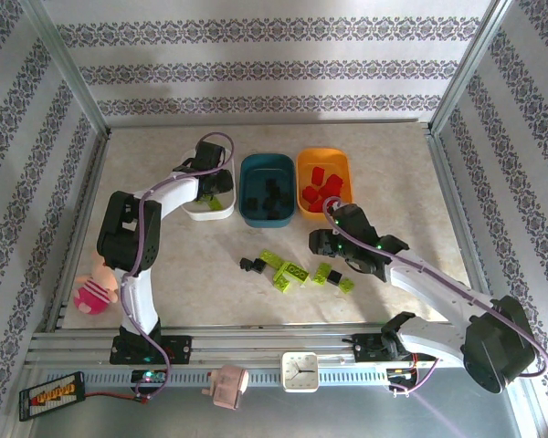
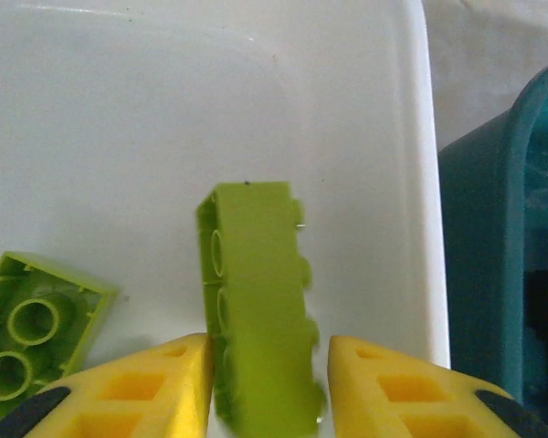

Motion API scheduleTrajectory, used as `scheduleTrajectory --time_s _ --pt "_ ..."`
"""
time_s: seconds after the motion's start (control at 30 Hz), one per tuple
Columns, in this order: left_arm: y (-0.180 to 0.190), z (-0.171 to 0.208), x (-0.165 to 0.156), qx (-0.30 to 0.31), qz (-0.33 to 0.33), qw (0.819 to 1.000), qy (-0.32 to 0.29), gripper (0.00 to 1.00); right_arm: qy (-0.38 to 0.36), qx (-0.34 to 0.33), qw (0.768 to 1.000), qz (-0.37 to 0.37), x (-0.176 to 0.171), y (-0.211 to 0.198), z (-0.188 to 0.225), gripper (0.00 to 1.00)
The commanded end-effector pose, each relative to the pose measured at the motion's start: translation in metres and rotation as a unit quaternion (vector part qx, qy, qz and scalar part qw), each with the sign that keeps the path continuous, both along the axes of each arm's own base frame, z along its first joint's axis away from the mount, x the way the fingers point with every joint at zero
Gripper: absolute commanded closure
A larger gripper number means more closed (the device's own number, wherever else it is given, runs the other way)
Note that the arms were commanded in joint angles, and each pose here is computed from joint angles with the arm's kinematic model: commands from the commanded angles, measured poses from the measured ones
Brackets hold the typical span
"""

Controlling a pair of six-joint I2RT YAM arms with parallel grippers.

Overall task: Sort the legos into containers by color
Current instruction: Place the lego in the container, then pick up the lego from the center of the table.

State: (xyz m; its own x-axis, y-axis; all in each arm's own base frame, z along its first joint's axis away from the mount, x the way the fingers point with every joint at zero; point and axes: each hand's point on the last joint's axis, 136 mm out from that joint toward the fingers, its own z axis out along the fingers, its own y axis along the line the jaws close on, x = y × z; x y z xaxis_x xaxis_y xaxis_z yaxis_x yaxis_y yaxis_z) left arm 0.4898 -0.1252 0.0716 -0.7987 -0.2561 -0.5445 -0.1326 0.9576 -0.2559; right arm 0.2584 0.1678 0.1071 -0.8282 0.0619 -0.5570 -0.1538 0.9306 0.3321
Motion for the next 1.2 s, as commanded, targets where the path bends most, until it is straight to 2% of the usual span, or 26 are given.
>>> scheduleTrajectory --time_s 0.0,0.17,0.27,0.4,0.6,0.67,0.8,0.93,1.17 --pt "0.000 0.025 0.007 -0.016 0.001 1.000 -0.018 0.57 0.014 0.000 1.000 0.015 -0.012 0.002 -0.005 0.41" --pt "-0.006 0.066 -0.005 -0.046 -0.011 0.997 -0.055 0.48 0.020 0.012 0.999 0.039 -0.016 0.013 -0.003 0.40" --pt "-0.016 0.096 -0.029 -0.082 -0.027 0.992 -0.092 0.39 0.020 0.016 0.997 0.069 -0.020 0.026 0.000 0.40" --pt "-0.031 0.120 -0.081 -0.113 -0.056 0.983 -0.130 0.26 0.019 -0.003 0.994 0.111 -0.027 0.045 -0.001 0.40" --pt "-0.039 0.111 -0.167 -0.158 -0.080 0.975 -0.136 0.14 0.014 -0.050 0.982 0.183 -0.035 0.086 -0.010 0.38" --pt "-0.033 0.105 -0.191 -0.169 -0.078 0.974 -0.132 0.00 0.005 -0.058 0.976 0.210 -0.037 0.104 -0.009 0.38" --pt "-0.006 0.097 -0.230 -0.161 -0.048 0.977 -0.133 0.00 -0.002 -0.068 0.964 0.256 -0.033 0.141 -0.009 0.38" --pt "0.024 0.105 -0.261 -0.134 -0.022 0.979 -0.155 0.00 0.012 -0.081 0.955 0.284 -0.024 0.172 -0.021 0.39" --pt "0.041 0.100 -0.288 -0.131 -0.006 0.979 -0.153 0.00 0.040 -0.112 0.942 0.315 -0.014 0.210 -0.055 0.43"
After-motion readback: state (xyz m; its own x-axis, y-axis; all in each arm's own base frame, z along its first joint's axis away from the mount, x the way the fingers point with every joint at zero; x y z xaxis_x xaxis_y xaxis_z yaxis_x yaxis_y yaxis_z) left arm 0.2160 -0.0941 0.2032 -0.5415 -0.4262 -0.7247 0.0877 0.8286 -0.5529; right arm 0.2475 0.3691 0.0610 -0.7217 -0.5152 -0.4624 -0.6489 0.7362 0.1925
